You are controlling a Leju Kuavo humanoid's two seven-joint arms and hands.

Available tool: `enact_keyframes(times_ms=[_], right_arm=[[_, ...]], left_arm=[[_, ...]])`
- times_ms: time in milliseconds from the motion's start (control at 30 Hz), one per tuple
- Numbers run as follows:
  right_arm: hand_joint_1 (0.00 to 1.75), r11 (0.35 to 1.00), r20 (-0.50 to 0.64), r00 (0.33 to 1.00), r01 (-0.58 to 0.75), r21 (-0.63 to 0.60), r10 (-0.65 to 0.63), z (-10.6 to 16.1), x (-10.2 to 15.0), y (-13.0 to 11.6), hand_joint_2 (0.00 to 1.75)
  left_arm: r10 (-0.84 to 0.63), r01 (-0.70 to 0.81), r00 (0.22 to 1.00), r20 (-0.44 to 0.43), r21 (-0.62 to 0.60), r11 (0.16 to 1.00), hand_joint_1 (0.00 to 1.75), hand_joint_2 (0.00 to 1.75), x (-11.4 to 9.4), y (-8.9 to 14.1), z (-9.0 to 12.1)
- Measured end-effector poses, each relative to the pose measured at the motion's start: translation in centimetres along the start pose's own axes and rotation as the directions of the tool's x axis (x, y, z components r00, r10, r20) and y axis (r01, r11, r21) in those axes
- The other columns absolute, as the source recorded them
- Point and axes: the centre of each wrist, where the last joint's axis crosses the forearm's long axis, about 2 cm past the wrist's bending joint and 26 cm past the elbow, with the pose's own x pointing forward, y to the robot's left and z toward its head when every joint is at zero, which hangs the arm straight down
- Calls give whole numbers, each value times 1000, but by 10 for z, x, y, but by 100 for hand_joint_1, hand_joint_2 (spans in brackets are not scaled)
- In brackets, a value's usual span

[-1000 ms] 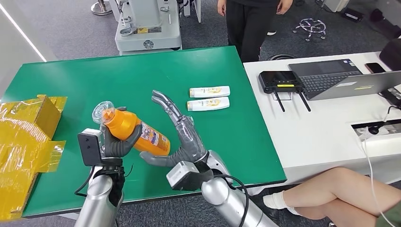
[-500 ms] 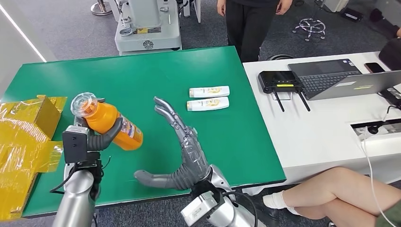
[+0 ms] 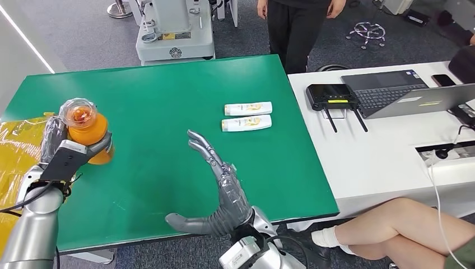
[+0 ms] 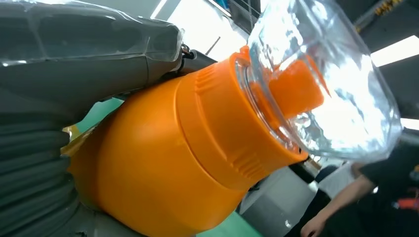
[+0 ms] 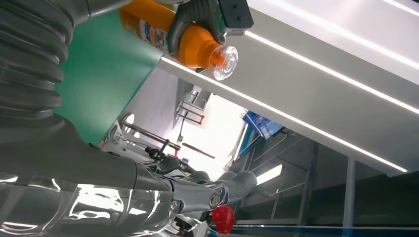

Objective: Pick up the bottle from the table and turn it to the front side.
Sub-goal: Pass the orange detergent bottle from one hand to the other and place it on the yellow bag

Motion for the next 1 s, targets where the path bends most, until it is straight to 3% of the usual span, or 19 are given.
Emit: enact_keyframes(times_ms=[333, 467, 600, 800, 1000], right_arm=[[0, 1000, -10, 1000, 6, 4, -6, 10, 0, 2, 175], [0, 1000, -8, 1000, 16, 18, -16, 10, 0, 3, 175], [0, 1000, -9, 1000, 19, 21, -19, 11, 1, 3, 175], [0, 1000, -8, 1000, 15, 24, -14, 13, 3, 4, 175], [0, 999, -16, 1000, 22, 25, -21, 15, 5, 5, 175]], left_arm=[[-118, 104, 992, -47, -237, 966, 175, 175, -33, 37, 0], [-248, 205, 963, -104, -312, 928, 175, 175, -47, 60, 12], [-433, 363, 887, -160, -340, 868, 175, 175, -58, 84, 28], [-694, 602, 694, -189, -376, 704, 175, 175, -66, 103, 45], [-734, 635, 662, -156, -405, 658, 175, 175, -72, 98, 66]])
